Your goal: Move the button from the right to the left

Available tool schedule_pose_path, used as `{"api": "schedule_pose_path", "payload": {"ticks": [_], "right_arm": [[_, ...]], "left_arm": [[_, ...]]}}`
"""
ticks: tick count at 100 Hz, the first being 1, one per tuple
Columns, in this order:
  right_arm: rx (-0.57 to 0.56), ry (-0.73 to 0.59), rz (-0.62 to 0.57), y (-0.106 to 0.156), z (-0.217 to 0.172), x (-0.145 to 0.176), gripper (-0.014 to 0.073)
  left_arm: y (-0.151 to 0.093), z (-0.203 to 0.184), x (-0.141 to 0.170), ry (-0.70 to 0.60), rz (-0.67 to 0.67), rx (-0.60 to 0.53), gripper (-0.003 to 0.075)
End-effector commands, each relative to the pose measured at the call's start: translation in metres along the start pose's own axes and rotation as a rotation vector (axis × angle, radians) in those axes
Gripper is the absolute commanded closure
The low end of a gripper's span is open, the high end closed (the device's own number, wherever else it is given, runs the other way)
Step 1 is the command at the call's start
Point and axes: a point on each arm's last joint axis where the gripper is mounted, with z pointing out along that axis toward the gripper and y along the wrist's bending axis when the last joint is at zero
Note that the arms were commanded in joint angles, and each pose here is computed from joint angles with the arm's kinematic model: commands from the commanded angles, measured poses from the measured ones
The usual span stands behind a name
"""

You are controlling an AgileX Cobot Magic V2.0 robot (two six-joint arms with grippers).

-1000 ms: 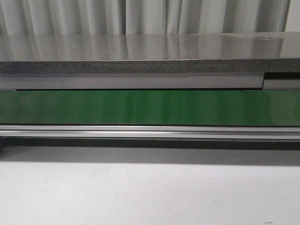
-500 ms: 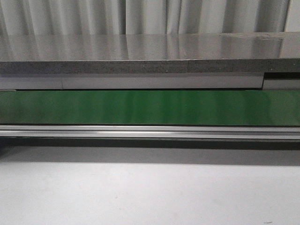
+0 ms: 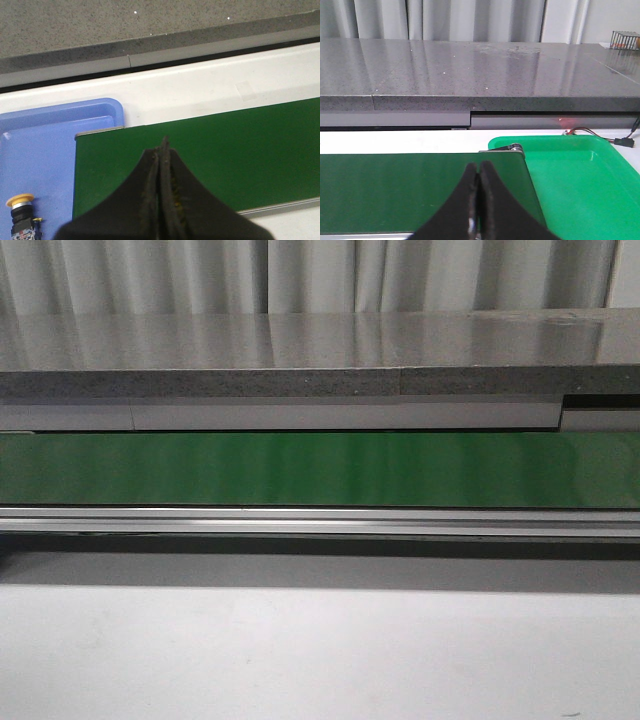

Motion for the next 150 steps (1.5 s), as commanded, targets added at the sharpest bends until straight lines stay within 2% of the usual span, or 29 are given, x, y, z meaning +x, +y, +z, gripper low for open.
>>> {"api": "schedule_pose_path", "payload": {"ticks": [1,30,50,84,98,129,150], "right_arm": [[-0.005,-0.091,-0.017,0.001,-0.001,-0.015,0.0661],[-0.005,-0.091,-0.017,0.001,-0.001,-0.015,0.0661],[-0.005,-0.091,-0.017,0.001,-0.001,-0.015,0.0661],[-0.005,-0.091,-0.017,0.001,-0.001,-0.015,0.0661],[-0.005,-0.091,-0.017,0.001,-0.001,-0.015,0.0661],[-0.004,-0.091,-0.017,0.001,-0.001,-0.015,0.0661],[-0.004,-0.091,-0.017,0.001,-0.001,-0.015,0.0661]], "left_arm": [[-0.004,-0.024,-0.003,-0.155,-0.011,-0.007,0.0741],[-0.01,-0.056,0.045,-0.251,-0.011,-0.028,0.0741],[-0.017,-0.066,0.076,-0.274,-0.062,0.006,0.0741],[-0.023,-0.088,0.112,-0.38,-0.061,-0.002,0.0741],[-0.024,-0.087,0.125,-0.431,-0.086,-0.003,0.0741],[-0.018,-0.071,0.162,-0.627,-0.099,-0.103,0.0741],[-0.02,-0.055,0.197,-0.666,-0.106,-0.108,0.0741]]}}
